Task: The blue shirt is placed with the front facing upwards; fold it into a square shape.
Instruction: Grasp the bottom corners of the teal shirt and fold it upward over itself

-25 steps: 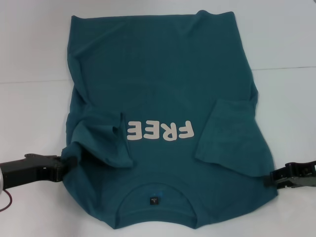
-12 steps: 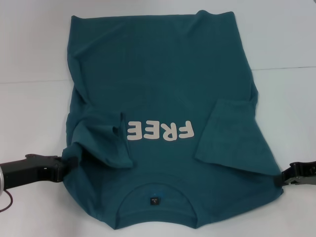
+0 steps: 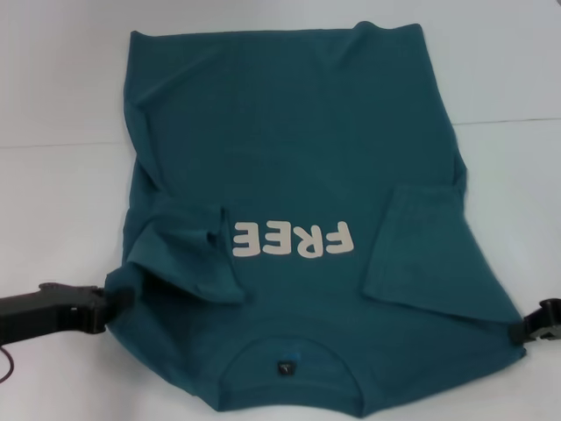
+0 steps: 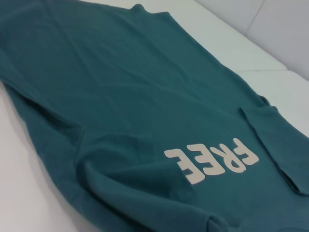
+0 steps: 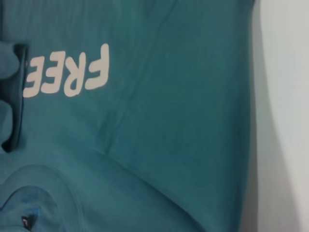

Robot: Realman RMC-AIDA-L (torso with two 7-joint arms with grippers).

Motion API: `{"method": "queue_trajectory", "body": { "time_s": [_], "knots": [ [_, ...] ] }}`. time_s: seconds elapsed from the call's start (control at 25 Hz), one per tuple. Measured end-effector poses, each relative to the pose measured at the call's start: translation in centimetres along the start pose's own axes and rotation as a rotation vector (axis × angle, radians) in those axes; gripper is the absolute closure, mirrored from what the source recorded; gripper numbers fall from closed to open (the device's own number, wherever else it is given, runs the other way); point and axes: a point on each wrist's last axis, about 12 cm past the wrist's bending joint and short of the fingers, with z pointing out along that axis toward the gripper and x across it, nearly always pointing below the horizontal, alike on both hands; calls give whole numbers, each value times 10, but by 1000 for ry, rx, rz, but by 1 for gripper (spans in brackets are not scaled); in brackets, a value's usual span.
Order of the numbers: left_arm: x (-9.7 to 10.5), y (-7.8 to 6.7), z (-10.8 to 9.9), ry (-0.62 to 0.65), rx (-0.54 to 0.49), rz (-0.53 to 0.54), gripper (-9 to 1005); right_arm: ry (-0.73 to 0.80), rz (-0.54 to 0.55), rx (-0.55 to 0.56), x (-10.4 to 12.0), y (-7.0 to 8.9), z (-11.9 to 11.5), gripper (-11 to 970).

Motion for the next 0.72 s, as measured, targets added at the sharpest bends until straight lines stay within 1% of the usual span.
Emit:
{"method": "queue_trajectory", "body": {
  "time_s": [0.08,0.2,0.24,0.28,0.48,0.72],
  "knots": [
    [2,0,-4,5,15,-5,960,2,4,-12,4,-1,-4,938],
    [7,5,-15,-3,19,-31,960,13,11,-33,12,-2,-9,938],
    [7,5,-15,-3,19,-31,960,17,16,-36,14,-4,-11,938],
    [9,9,-22,-15,16,-54,959,21,22,-39,17,-5,-13,938],
    [18,14,-40,-37,21,-106,958,27,60,-66,31,-13,-19,938],
    [29,15,-56,-73,50,-156,957,19,114,-123,50,-21,-27,938]
  ]
}}
